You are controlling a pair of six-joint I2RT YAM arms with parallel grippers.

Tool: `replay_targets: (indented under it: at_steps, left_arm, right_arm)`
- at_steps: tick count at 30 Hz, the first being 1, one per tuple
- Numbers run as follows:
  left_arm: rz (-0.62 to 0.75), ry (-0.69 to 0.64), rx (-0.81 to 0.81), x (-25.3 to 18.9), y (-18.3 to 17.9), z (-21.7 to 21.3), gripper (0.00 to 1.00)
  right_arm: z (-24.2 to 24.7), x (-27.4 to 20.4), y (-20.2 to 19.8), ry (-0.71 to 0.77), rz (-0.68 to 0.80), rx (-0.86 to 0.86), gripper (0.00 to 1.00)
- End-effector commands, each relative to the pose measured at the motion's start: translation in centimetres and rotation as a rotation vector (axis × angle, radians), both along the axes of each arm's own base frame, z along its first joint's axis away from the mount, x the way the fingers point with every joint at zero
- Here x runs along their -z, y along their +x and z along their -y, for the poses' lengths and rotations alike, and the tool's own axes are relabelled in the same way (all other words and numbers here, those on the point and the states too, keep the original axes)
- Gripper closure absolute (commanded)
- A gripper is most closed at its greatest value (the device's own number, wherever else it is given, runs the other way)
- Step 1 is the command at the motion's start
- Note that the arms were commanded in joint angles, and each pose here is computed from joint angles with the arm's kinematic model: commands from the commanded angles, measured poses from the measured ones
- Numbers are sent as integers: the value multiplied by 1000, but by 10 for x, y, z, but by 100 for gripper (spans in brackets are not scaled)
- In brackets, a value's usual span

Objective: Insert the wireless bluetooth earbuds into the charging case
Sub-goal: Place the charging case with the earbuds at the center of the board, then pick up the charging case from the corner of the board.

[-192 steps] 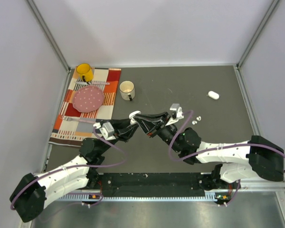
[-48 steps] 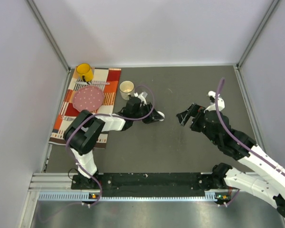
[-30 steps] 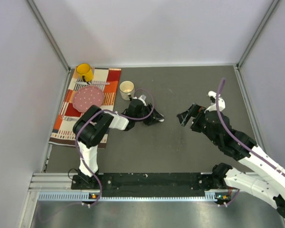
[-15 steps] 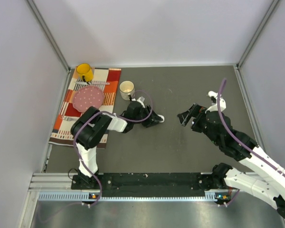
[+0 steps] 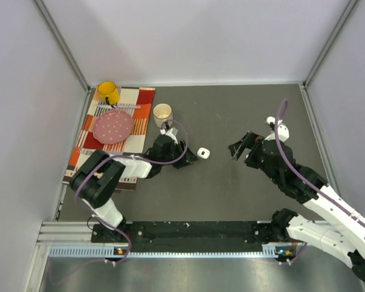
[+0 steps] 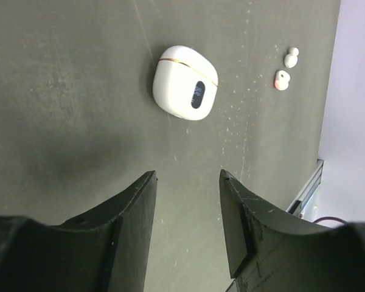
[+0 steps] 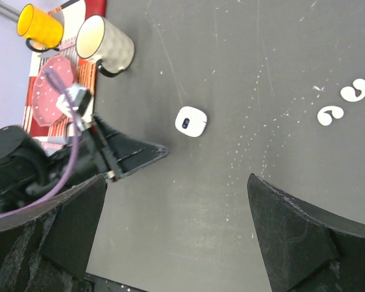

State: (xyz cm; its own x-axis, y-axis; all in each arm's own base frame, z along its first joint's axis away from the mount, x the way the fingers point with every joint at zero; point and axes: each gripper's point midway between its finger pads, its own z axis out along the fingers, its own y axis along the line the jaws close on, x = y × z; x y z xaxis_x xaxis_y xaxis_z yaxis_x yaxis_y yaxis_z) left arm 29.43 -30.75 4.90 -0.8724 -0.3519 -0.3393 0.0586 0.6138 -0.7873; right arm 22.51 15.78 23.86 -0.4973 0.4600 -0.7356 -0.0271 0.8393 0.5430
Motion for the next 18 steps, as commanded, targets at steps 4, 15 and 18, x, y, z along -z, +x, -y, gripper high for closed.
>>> replay_targets:
  at_steps: [4,15,18]
  left_arm:
    - [244,78,49,-57,-2,-19,49]
    - [694,113,108,-155,-31,-56,47]
    - [768,142,90,-167,-37,-69,45]
  right_arm:
    - [22,2,17,-45,-16,79,1]
    - [95,23,70,-176,-119,240,1]
    - [115,29,92,-144,-166,276,1]
